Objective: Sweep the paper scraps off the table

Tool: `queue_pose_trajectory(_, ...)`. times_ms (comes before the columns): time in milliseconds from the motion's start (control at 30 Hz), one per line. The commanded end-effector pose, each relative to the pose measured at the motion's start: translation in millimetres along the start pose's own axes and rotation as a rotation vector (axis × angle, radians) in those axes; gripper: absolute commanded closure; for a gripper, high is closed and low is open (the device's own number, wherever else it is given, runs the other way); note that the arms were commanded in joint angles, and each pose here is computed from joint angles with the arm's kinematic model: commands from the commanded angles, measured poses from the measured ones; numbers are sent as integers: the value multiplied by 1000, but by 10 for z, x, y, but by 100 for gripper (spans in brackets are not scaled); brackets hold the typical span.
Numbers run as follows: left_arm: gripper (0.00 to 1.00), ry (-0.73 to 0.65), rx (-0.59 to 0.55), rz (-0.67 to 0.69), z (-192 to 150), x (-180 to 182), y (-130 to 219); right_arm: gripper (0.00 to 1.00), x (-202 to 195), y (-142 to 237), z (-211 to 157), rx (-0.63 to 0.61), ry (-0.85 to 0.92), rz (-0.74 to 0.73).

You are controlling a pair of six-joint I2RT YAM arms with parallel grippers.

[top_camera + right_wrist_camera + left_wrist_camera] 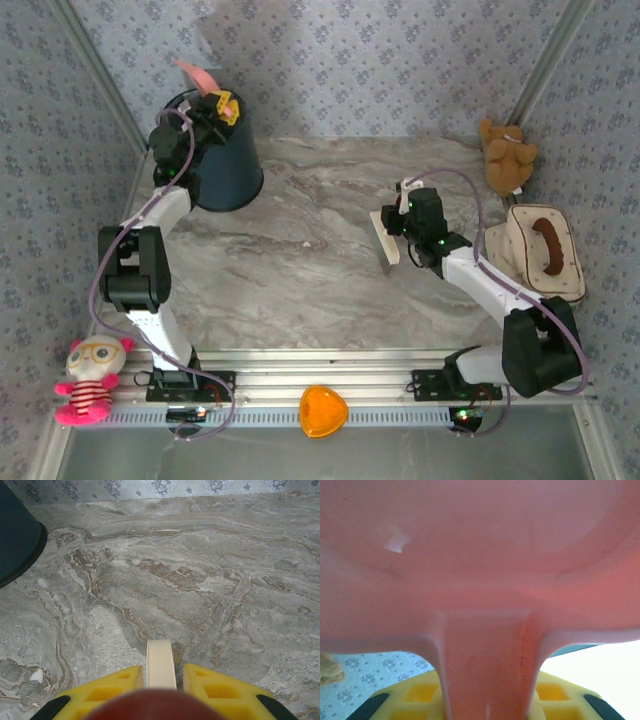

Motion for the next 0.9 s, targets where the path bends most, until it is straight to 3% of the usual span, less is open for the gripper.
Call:
queue_pose_trajectory(0, 100, -59, 70, -9, -172, -231, -51, 100, 88, 26, 143, -35, -12, 26)
queue_pose_trajectory(367, 100, -290, 179, 164, -405, -246, -42, 100, 78, 65, 140, -44, -14, 27)
queue_pose_trajectory(867, 100, -747, 373, 603, -861, 80, 262, 100, 69, 75, 153, -56, -22, 25)
Point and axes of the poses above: each hand's point on the last joint's axis, 136 mm out from that joint toward the fingers, its own y axis back along the fingers, its own x axis along the line the jaws close on, z = x × y, the point moved 2 cm from there along y, back along the fingers, and after that the axes turned 8 degrees about -y, right-handed, at the moved point
